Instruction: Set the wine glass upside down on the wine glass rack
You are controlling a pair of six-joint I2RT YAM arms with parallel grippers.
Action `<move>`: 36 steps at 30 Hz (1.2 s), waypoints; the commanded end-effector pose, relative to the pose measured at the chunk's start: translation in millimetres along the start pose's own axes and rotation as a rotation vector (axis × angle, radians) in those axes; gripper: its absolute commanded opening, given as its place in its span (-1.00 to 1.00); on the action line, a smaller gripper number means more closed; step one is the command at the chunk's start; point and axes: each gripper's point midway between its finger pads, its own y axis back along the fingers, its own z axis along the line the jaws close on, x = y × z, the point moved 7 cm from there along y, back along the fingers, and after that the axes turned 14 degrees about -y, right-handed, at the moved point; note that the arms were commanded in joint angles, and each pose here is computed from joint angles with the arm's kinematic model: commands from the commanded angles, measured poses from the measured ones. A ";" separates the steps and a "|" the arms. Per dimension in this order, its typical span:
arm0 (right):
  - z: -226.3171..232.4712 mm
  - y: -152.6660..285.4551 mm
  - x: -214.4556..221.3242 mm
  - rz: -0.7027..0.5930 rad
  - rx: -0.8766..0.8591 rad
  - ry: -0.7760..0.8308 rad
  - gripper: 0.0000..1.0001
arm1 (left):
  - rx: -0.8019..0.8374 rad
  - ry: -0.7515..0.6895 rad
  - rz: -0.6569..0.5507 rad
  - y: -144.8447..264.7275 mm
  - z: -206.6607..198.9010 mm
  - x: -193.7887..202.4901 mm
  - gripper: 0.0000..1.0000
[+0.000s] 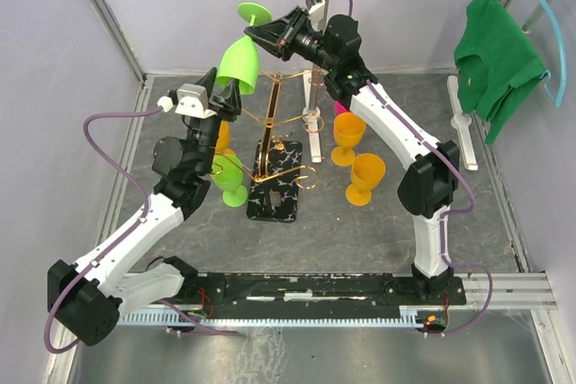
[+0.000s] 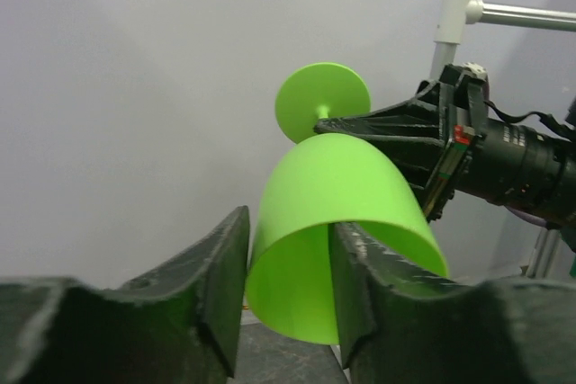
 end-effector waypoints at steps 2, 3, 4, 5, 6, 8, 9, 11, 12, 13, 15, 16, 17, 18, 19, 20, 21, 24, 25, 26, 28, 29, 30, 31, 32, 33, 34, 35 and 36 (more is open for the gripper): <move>46.8 11.2 4.0 -0.008 -0.094 0.201 -0.90 | 0.074 -0.002 -0.028 10.8 -2.8 -10.8 0.31; 50.3 12.9 1.3 -0.018 -0.092 0.231 -0.91 | 0.087 -0.009 -0.014 13.2 -3.5 -8.6 0.38; 53.0 15.2 -2.5 -0.031 -0.084 0.266 -0.91 | 0.099 -0.013 0.001 15.7 -4.2 -6.8 0.42; 54.7 17.8 -6.0 -0.044 -0.066 0.301 -0.92 | 0.111 -0.017 0.017 18.5 -4.9 -4.8 0.47; 57.9 21.7 -10.7 -0.061 -0.050 0.347 -0.93 | 0.123 -0.021 0.033 21.4 -5.2 -2.9 0.50; 62.6 31.4 -21.4 -0.103 -0.007 0.438 -0.94 | 0.142 -0.028 0.064 27.9 -4.9 -1.1 0.58; 65.4 37.2 -26.1 -0.125 0.015 0.487 -0.95 | 0.149 -0.031 0.075 30.4 -4.3 -1.2 0.62; 69.5 50.7 -35.1 -0.164 0.068 0.576 -0.96 | 0.164 -0.040 0.096 33.8 -3.4 -2.0 0.67; 68.6 58.7 -41.1 -0.185 0.103 0.623 -0.97 | 0.173 -0.048 0.105 34.1 -3.0 -3.5 0.67; 69.9 66.8 -43.4 -0.201 0.133 0.668 -0.97 | 0.181 -0.055 0.116 33.7 -2.8 -5.2 0.68; 76.6 86.1 -47.2 -0.240 0.193 0.791 -0.99 | 0.171 -0.061 0.138 29.0 0.2 -11.0 0.68; 78.3 95.5 -49.2 -0.269 0.231 0.840 -0.99 | 0.159 -0.069 0.153 25.7 2.1 -12.8 0.69; 78.8 105.5 -50.0 -0.287 0.269 0.886 -0.99 | 0.145 -0.073 0.153 20.7 4.7 -19.3 0.70; 77.4 115.6 -50.8 -0.306 0.312 0.925 -0.99 | 0.135 -0.084 0.160 17.1 6.4 -21.3 0.71; 78.1 126.5 -51.4 -0.327 0.350 0.966 -0.99 | 0.119 -0.093 0.157 12.7 8.5 -24.5 0.72; 74.9 137.6 -51.8 -0.348 0.397 0.998 -0.99 | 0.099 -0.096 0.151 8.5 10.3 -27.5 0.73; 71.6 149.6 -52.4 -0.367 0.443 1.027 -0.99 | 0.069 -0.100 0.150 3.9 12.5 -28.1 0.76; 58.8 180.5 -51.0 -0.399 0.555 1.100 -0.99 | -0.011 -0.096 0.142 -8.9 18.4 -31.9 0.89; 50.8 189.5 -50.7 -0.403 0.593 1.115 -0.99 | -0.024 -0.097 0.143 -13.7 18.6 -32.3 0.91; 43.9 198.1 -50.2 -0.407 0.626 1.131 -0.99 | -0.033 -0.097 0.149 -18.5 18.0 -31.4 0.92; 28.2 210.9 -48.6 -0.399 0.681 1.154 -0.99 | -0.036 -0.091 0.154 -27.7 15.3 -31.0 0.95; 21.4 216.0 -48.1 -0.397 0.703 1.165 -0.99 | -0.036 -0.086 0.157 -31.5 13.6 -30.1 0.96; 13.9 220.1 -48.2 -0.395 0.721 1.171 -0.99 | -0.036 -0.084 0.159 -35.2 12.1 -29.2 0.97; 10.0 223.2 -47.8 -0.397 0.723 1.179 -0.99 | -0.036 -0.077 0.158 -38.7 10.5 -28.9 1.00; 0.8 226.3 -47.3 -0.393 0.731 1.186 -0.99 | -0.038 -0.073 0.159 -42.0 9.4 -28.6 0.98; -3.2 227.7 -47.5 -0.399 0.725 1.195 -0.99 | -0.041 -0.067 0.159 -45.1 8.7 -28.6 0.98; -5.9 228.4 -47.5 -0.404 0.715 1.206 -0.99 | -0.044 -0.064 0.160 -47.9 8.3 -28.5 0.98; -9.6 227.9 -47.4 -0.401 0.705 1.218 -0.99 | -0.046 -0.062 0.162 -50.4 7.9 -28.8 0.98; -14.0 226.4 -47.1 -0.389 0.691 1.226 -0.99 | -0.054 -0.060 0.166 -52.5 8.3 -28.9 0.98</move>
